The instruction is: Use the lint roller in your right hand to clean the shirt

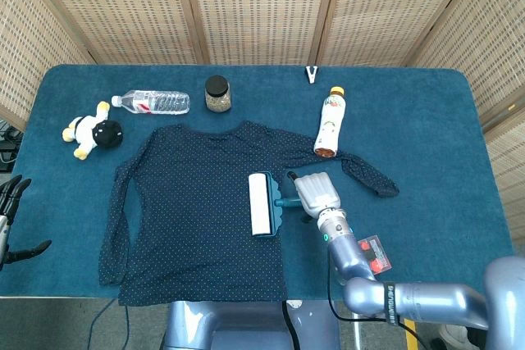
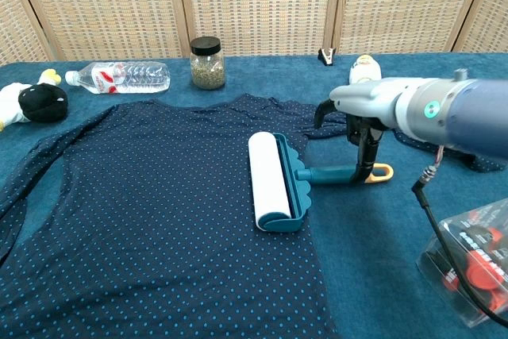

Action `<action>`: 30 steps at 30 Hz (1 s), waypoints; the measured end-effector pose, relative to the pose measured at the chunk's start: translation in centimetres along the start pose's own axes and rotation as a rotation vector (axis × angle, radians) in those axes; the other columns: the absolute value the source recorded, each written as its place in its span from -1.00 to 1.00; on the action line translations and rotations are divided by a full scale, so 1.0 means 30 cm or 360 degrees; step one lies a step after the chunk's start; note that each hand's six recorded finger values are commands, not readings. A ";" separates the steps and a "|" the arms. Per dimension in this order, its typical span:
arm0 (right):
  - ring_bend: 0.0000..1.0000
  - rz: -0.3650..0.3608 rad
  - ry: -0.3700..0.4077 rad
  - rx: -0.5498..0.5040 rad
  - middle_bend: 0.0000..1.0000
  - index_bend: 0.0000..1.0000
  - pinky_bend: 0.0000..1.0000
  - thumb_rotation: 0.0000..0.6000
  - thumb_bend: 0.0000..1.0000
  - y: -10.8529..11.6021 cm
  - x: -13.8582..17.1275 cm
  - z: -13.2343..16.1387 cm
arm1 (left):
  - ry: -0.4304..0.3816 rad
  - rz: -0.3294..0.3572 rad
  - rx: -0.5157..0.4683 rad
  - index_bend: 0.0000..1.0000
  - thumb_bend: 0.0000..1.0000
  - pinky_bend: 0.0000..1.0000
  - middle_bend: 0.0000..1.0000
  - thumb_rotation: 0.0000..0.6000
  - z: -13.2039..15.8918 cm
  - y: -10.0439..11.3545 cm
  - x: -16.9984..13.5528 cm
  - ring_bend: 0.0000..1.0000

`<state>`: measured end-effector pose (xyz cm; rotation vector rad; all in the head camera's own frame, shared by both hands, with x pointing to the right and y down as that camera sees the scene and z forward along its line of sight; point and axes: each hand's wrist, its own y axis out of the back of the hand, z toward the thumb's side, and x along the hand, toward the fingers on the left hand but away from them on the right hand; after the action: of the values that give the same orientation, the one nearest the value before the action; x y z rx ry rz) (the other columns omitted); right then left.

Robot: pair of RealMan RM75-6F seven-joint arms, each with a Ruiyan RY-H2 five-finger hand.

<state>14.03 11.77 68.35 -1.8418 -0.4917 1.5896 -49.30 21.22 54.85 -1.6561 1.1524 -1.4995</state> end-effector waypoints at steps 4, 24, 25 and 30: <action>1.00 0.0014 -0.0058 -0.0002 1.00 -0.38 1.00 1.00 -0.30 -0.032 -0.024 0.013 | 0.0000 0.0002 0.0000 -1.00 -1.00 -1.00 -1.00 1.00 0.001 0.001 -0.001 -1.00; 1.00 0.0004 -0.0117 0.0050 1.00 -0.28 1.00 1.00 -0.18 -0.104 -0.066 0.092 | 0.0011 0.0014 -0.0013 -1.00 -1.00 -1.00 -1.00 1.00 -0.008 0.009 -0.001 -1.00; 1.00 0.0004 -0.0121 0.0053 1.00 -0.27 1.00 1.00 -0.17 -0.107 -0.070 0.095 | 0.0012 0.0014 -0.0013 -1.00 -1.00 -1.00 -1.00 1.00 -0.009 0.009 0.000 -1.00; 1.00 0.0013 -0.0128 0.0060 1.00 -0.21 1.00 1.00 -0.09 -0.121 -0.081 0.101 | 0.0014 0.0012 -0.0017 -1.00 -1.00 -1.00 -1.00 1.00 -0.011 0.010 0.003 -1.00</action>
<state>11.08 13.49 72.45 -1.7597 -0.4874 1.6725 -49.69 21.06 54.69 -1.6519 1.1724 -1.4999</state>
